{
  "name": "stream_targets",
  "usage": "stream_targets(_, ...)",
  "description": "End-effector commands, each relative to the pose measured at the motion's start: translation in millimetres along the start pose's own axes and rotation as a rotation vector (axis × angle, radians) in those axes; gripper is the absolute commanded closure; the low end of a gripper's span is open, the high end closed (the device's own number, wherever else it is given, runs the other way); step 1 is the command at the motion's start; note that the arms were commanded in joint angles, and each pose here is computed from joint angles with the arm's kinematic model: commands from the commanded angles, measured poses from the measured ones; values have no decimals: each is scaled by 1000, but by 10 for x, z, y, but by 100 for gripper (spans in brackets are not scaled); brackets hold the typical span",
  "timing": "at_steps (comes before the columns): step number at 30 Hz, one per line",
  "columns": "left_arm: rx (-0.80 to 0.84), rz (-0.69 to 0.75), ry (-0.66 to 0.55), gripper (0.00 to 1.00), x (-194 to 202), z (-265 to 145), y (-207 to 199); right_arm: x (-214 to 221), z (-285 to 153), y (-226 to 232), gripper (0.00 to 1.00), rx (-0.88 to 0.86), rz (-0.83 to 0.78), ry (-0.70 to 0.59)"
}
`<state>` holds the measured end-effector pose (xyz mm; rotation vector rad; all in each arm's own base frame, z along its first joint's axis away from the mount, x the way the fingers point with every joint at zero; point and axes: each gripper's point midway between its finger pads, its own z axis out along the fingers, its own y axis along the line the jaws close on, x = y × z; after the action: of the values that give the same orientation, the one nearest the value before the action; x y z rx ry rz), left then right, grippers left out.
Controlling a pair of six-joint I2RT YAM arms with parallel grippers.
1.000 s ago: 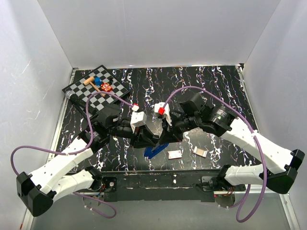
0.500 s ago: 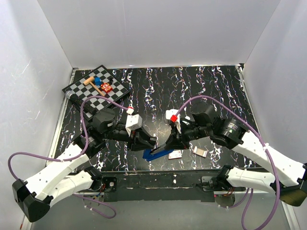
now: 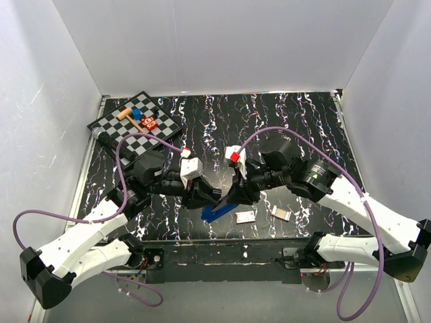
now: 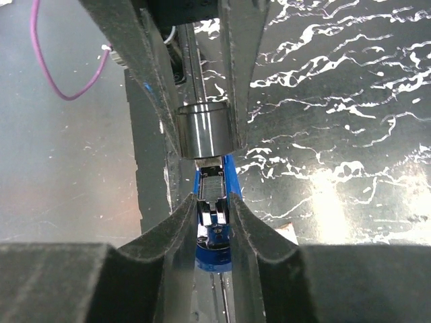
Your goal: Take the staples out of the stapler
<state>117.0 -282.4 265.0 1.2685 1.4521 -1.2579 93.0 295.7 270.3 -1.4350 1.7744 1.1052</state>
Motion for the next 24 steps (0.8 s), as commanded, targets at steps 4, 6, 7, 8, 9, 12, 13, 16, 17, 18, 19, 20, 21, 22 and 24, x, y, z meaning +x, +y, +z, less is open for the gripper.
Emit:
stream_targets(4,-104,103,-74,100,-315,-34,178,-143,-182,-1,50,73,8,-19)
stream_targets(6,-122,99,-68,100,-309,-28,226,-198,-255,1,44,96,-5,-37)
stream_targets(7,-131,95,-63,100,-293,-23,250,-236,-286,-11,42,112,-12,-50)
stream_targets(8,-140,90,-58,100,-283,-20,272,-279,-321,-28,40,131,-20,-62)
stream_targets(9,-152,89,-57,100,-287,-23,294,-320,-350,-33,40,143,-25,-74)
stream_targets(12,-205,82,-51,100,-272,-39,387,-476,-401,-118,40,206,-7,-115)
stream_targets(13,-224,79,-49,100,-266,-48,416,-535,-410,-172,42,238,8,-128)
stream_targets(16,-276,77,-58,100,-280,-84,487,-688,-391,-339,62,327,109,-172)
stream_targets(17,-294,75,-62,100,-291,-97,511,-710,-355,-367,70,331,128,-178)
stream_targets(18,-304,77,-69,100,-309,-110,517,-728,-333,-410,81,348,154,-191)
stream_targets(19,-325,77,-74,100,-315,-128,543,-742,-301,-475,93,373,179,-204)
stream_targets(20,-343,74,-84,100,-330,-144,564,-755,-281,-546,99,405,209,-219)
stream_targets(21,-363,76,-94,100,-354,-164,586,-759,-271,-605,99,433,232,-229)
stream_targets(22,-381,72,-106,100,-377,-182,604,-754,-259,-663,99,460,255,-234)
stream_targets(24,-412,76,-124,100,-416,-211,642,-744,-234,-797,99,523,305,-246)
